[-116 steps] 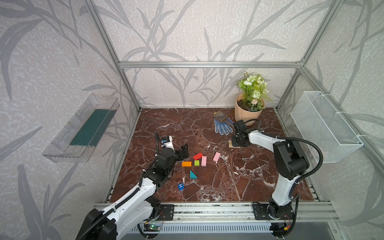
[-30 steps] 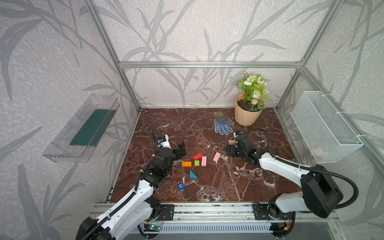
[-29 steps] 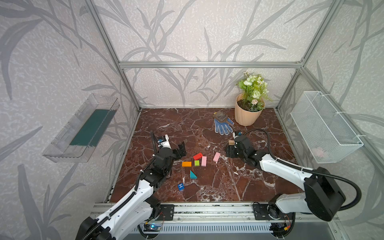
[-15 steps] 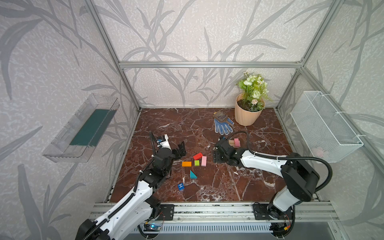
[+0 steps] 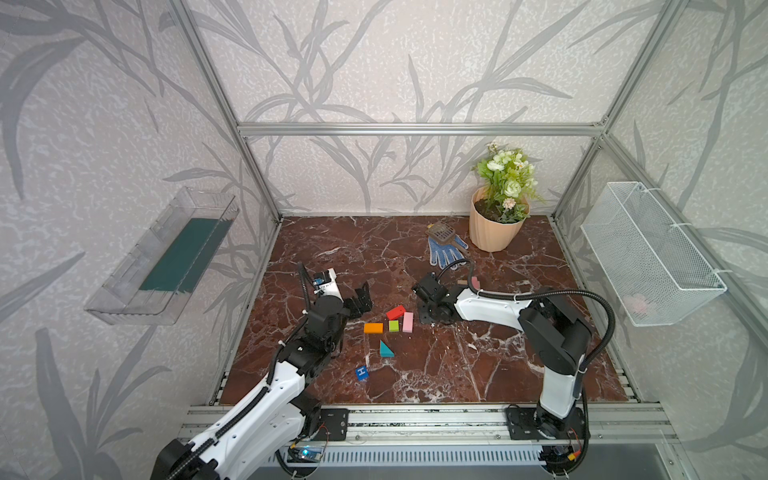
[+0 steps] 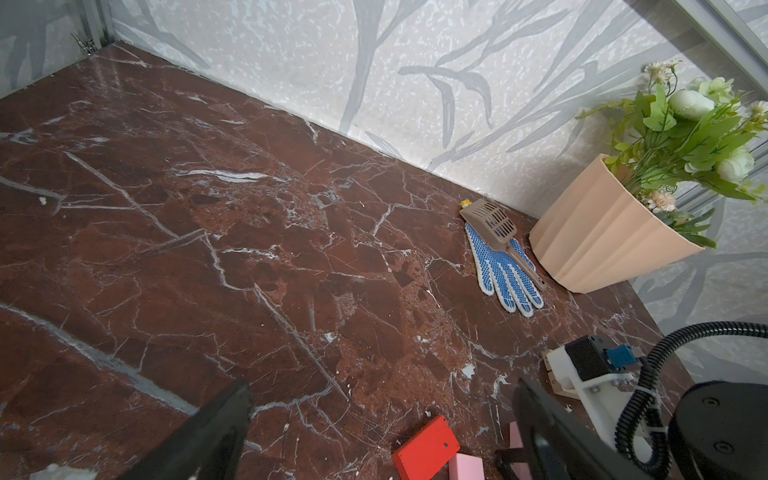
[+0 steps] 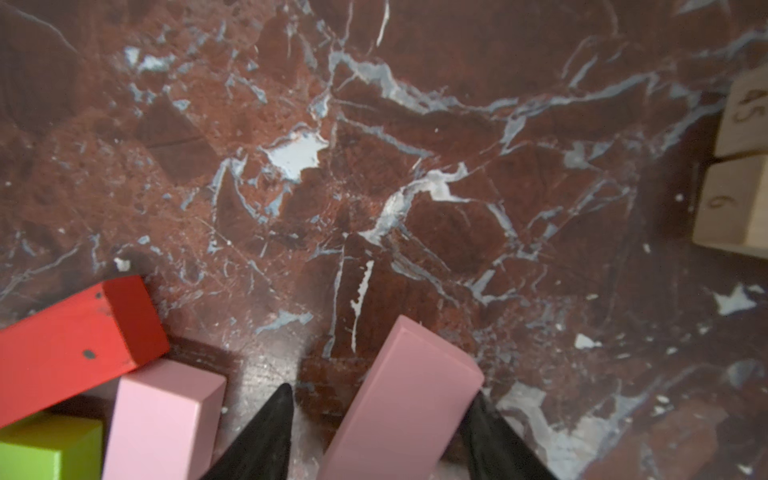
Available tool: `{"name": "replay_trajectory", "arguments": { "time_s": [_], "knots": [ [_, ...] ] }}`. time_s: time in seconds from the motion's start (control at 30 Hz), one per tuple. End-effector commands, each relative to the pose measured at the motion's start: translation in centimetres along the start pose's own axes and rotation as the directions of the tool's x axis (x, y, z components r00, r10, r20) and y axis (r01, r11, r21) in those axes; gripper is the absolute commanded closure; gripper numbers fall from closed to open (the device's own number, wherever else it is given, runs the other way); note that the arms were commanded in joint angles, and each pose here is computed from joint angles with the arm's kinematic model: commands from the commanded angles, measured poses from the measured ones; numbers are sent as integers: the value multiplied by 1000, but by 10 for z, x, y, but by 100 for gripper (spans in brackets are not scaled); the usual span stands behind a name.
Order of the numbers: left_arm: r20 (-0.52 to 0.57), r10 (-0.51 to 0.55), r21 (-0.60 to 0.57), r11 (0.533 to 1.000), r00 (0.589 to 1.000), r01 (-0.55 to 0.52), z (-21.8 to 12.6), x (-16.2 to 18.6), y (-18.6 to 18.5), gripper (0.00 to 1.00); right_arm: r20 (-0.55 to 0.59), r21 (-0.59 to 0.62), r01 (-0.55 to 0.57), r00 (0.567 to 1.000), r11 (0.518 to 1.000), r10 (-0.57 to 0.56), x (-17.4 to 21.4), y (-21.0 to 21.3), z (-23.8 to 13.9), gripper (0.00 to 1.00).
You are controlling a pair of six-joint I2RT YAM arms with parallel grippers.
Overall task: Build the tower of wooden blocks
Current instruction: 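Close the right gripper on the light pink bar and lift it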
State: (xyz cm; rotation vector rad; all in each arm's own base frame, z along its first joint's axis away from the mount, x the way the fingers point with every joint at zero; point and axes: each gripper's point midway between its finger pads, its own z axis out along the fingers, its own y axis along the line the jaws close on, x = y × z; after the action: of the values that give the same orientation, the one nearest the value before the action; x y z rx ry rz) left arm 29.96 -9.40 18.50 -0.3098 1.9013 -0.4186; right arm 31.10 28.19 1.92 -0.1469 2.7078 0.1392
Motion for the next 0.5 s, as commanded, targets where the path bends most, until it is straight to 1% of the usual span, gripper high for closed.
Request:
{"name": "replay_trajectory", "arguments": {
  "time_s": [0.0, 0.23, 0.33, 0.47],
  "knots": [
    [6, -5, 2, 1000, 1000, 5, 1, 0, 1, 1, -30, 57, 31, 999, 998, -29, 7, -6, 3, 43],
    [2, -5, 3, 1000, 1000, 5, 2, 0, 0, 1, -33, 94, 60, 998, 994, -57, 8, -6, 2, 63],
    [0, -6, 3, 1000, 1000, 6, 2, 1, 0, 1, -32, 97, 68, 997, 993, -65, 9, -4, 0, 69],
    [-8, -6, 0, 1000, 1000, 6, 3, 2, 0, 1, -29, 93, 72, 997, 993, -70, 8, -3, -3, 74]
  ]
}}
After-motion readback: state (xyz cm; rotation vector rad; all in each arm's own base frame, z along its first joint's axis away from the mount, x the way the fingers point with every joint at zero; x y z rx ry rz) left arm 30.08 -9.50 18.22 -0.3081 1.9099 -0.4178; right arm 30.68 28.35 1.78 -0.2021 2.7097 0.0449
